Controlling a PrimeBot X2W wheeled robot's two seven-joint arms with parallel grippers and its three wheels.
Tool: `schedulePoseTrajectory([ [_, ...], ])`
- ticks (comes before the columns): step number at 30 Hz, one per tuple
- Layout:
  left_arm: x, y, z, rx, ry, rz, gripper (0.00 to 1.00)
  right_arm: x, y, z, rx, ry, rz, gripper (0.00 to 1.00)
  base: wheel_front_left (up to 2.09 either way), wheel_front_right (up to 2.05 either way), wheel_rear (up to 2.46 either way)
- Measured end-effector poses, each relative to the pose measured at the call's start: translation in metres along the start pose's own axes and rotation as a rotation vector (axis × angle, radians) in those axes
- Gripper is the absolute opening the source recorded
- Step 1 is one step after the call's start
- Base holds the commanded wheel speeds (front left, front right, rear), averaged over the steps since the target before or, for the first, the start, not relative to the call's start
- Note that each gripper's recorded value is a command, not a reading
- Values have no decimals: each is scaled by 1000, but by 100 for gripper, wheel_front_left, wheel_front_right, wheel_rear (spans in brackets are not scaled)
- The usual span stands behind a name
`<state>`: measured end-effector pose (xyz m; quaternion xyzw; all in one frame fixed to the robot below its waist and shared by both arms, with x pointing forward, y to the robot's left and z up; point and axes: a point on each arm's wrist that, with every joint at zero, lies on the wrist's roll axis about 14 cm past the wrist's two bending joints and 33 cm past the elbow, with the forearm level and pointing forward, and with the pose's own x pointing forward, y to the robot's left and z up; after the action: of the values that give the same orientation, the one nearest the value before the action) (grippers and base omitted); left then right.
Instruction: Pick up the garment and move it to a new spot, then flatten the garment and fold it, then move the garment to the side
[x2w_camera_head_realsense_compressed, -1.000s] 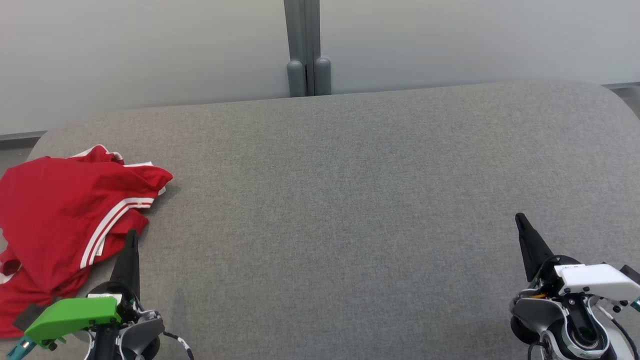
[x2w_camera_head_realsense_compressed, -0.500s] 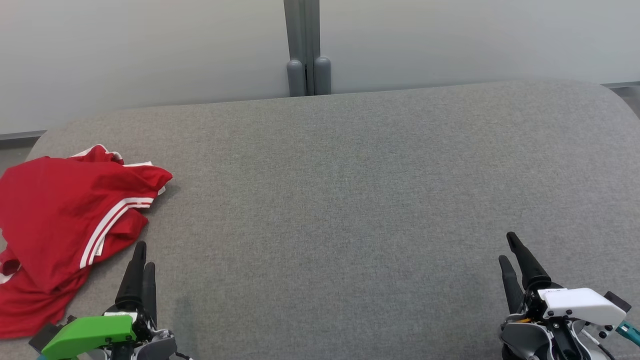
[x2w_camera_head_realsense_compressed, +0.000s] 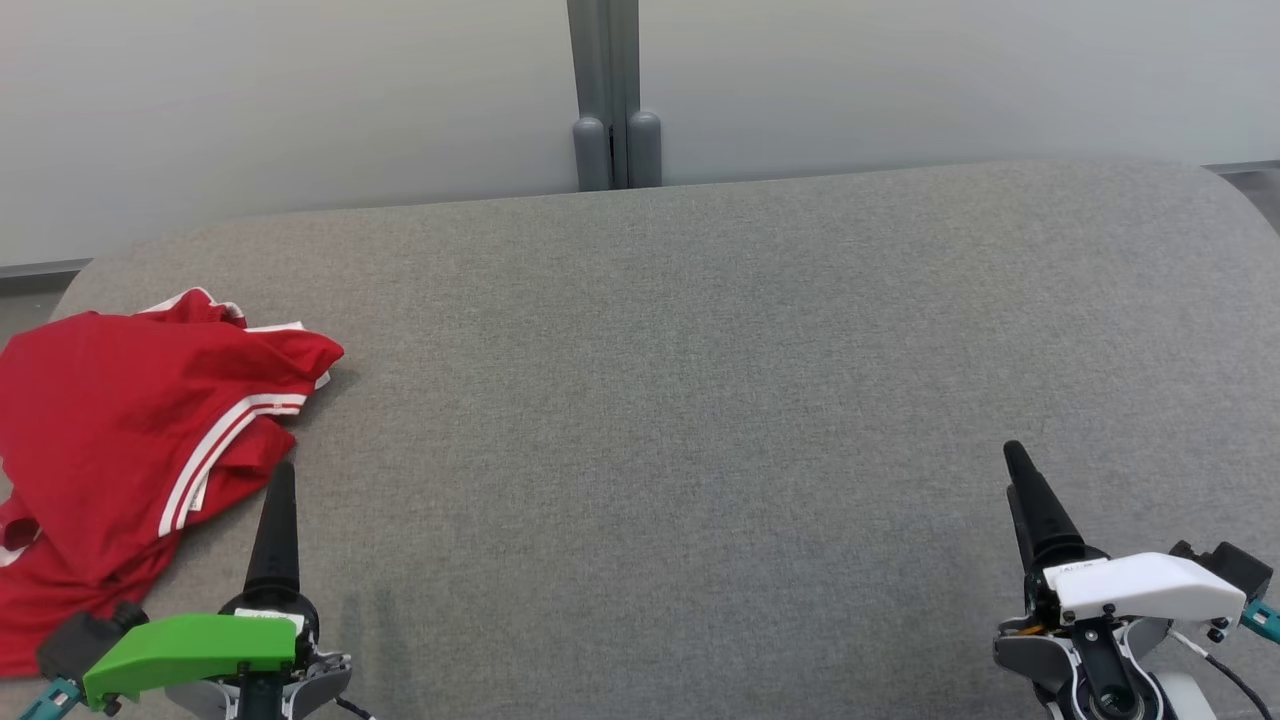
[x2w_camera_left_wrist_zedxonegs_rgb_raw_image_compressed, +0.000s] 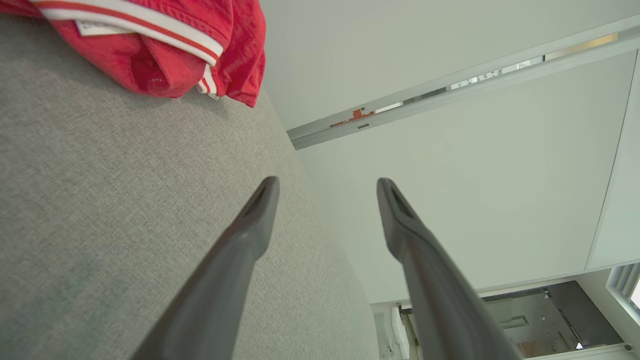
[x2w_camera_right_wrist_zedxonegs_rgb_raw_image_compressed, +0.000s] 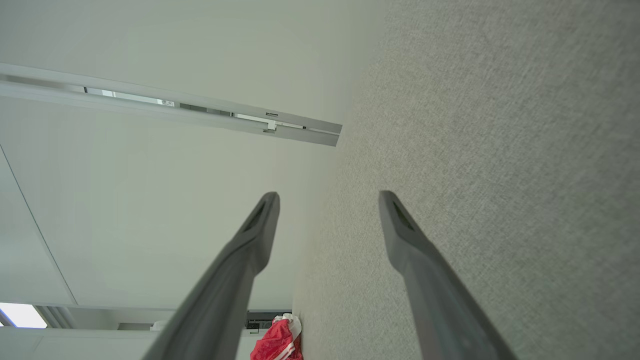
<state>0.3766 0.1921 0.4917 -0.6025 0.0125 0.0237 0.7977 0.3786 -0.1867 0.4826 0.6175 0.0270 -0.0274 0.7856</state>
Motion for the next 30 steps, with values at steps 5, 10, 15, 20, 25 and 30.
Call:
schedulePoseTrajectory([
  [5,1,-7,2,126,-10,-23,100,2,10,-12,-150,33,33,100,0,0,0],
  [10,2,-17,1,239,-16,-53,100,3,19,-16,-279,38,66,100,0,0,0],
  [15,2,-25,1,331,-25,-78,100,4,26,-18,-391,36,93,100,0,0,0],
  [20,2,-27,-4,419,-19,-92,100,4,28,-25,-487,46,110,100,0,0,0],
  [25,0,-27,-10,512,-9,-99,100,4,34,-28,-573,45,134,100,0,0,0],
  [30,0,-33,-10,583,-18,-124,100,4,39,-33,-651,48,161,100,0,0,0],
])
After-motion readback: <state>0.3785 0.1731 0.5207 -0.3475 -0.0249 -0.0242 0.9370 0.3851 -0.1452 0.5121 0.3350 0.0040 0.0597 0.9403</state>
